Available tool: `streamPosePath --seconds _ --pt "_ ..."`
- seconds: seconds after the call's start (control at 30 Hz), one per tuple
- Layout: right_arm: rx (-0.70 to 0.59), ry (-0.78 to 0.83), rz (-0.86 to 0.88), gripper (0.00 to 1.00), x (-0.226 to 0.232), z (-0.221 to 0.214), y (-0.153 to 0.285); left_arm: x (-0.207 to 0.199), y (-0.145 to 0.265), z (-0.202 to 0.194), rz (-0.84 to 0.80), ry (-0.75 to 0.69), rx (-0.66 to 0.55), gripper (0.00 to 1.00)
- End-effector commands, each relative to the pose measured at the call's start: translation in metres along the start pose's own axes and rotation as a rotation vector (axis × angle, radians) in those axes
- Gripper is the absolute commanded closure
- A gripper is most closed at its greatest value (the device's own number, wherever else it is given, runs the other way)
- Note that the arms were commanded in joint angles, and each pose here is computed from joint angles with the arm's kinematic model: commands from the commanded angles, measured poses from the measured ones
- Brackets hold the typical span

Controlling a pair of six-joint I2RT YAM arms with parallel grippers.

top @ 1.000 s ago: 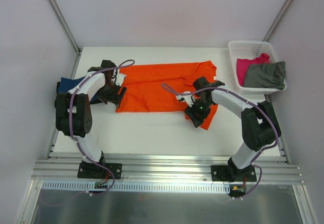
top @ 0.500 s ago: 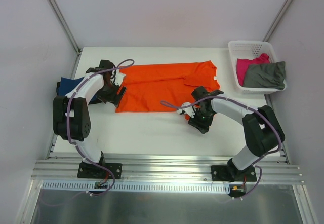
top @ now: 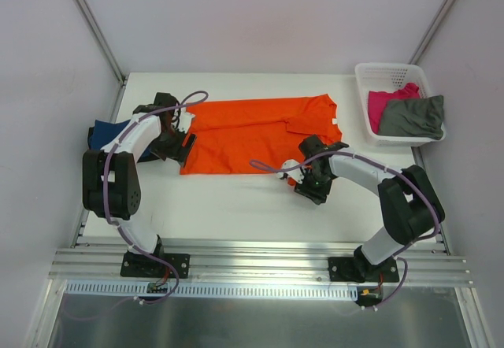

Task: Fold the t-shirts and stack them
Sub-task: Fold the tshirt

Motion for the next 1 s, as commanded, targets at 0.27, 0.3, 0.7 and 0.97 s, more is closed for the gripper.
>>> streamPosePath --seconds 0.27,0.3,0.7,0.97 --pt "0.064 0.055 0.06 0.6 0.012 -0.015 -0.013 -0.004 0.026 0.008 -0.009 0.014 -0.077 0.28" --pt "0.062 0.058 0.06 0.61 0.012 -0.014 -0.014 -0.004 0.026 0.009 -0.01 0.017 -0.081 0.28" --pt "0.068 0.049 -0.01 0.99 -0.013 0.001 -0.001 -0.001 0.027 -0.004 0.017 -0.006 -0.06 0.28" --pt "-0.005 0.047 -0.109 0.99 -0.033 0.023 0.045 0.007 0.014 -0.016 -0.017 0.074 -0.005 0.27"
Point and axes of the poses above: each gripper's point midway between its finger pads, its own y axis back along the fingers, its own x axis along the line the jaws close on, z = x × y, the point moved 9 cm from there along y, back along the fingers, and after that the axes turned 12 degrees about y, right-handed, at the moved point
